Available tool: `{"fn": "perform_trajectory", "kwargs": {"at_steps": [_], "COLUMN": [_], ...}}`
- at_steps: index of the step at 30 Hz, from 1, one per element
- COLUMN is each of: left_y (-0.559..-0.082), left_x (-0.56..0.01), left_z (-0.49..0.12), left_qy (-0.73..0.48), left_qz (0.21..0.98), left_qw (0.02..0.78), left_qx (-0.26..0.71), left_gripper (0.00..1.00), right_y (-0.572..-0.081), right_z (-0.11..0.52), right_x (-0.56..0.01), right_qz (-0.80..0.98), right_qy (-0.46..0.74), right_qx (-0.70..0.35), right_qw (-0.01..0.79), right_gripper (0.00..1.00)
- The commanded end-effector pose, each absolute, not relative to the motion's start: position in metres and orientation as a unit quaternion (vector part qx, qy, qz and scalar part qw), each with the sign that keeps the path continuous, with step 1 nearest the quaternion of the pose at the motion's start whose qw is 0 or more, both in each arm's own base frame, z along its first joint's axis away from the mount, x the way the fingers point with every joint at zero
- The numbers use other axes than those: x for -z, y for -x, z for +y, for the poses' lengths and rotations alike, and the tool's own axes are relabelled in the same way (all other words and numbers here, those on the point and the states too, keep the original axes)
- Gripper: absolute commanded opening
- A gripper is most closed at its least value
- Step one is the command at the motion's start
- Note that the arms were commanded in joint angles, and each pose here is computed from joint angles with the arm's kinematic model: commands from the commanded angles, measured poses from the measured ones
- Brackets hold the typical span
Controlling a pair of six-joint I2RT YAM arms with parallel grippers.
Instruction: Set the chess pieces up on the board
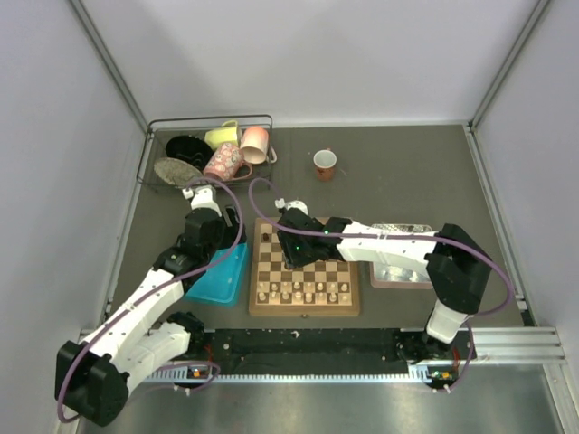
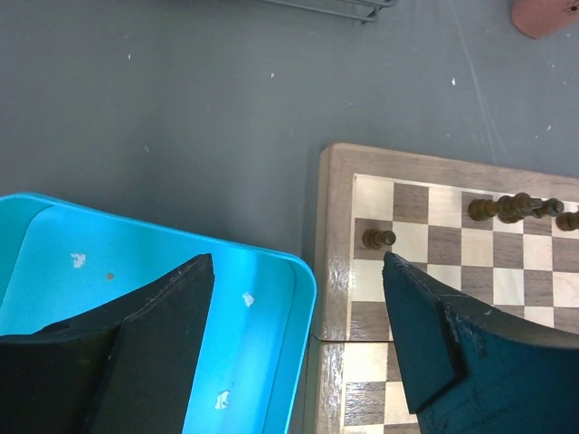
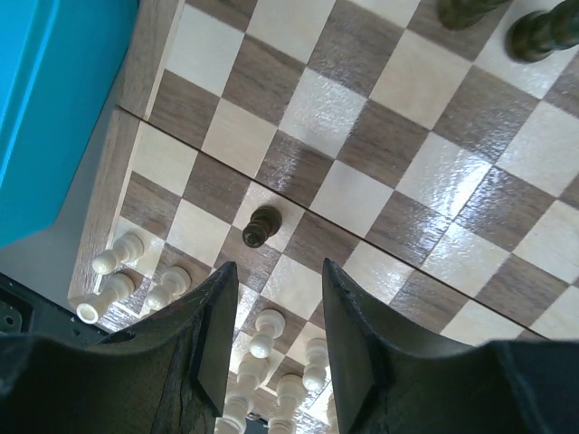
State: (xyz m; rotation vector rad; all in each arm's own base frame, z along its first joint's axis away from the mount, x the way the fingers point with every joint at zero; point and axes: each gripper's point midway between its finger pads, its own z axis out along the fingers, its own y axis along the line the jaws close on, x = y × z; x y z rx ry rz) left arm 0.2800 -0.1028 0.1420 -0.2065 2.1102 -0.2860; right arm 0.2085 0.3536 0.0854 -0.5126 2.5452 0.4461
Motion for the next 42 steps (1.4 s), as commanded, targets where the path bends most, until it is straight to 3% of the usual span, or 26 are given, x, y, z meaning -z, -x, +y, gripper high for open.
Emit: {"fn": "perform_trajectory", "kwargs": {"at_steps": [1, 16, 31, 38, 42], "left_y": [-0.279, -0.275, -0.274, -0.273, -0.274], "left_x": [-0.145, -0.144, -0.143, -0.143, -0.143], "left_z": [-0.102, -0.100, -0.097, -0.097, -0.098], "left_qy": [0.096, 0.092, 0.092, 0.091, 0.091], "left_qz": [0.858, 0.855, 0.855, 0.854, 0.854], "left_qw": [0.486, 0.490, 0.493, 0.493, 0.494], "left_qx": [0.138, 0.139, 0.134, 0.135, 0.136], "left_gripper": [0.80, 0.79, 0.78, 0.78, 0.78], "right_y": [-0.210, -0.213, -0.215, -0.218, -0.222], "right_z": [0.378, 0.386, 0.390, 0.383, 0.364], "right_x": [-0.101, -0.083, -0.082, -0.090, -0.100], "right_qz": [0.927, 0.933, 0.932, 0.929, 0.927], "right_qy": [0.180, 0.179, 0.178, 0.174, 0.160], "right_qx": [-0.189, -0.179, -0.181, -0.176, -0.168], "right_qw": [0.268, 0.256, 0.260, 0.276, 0.294], "right_gripper": [0.42, 0.38, 0.22, 0.10, 0.08]}}
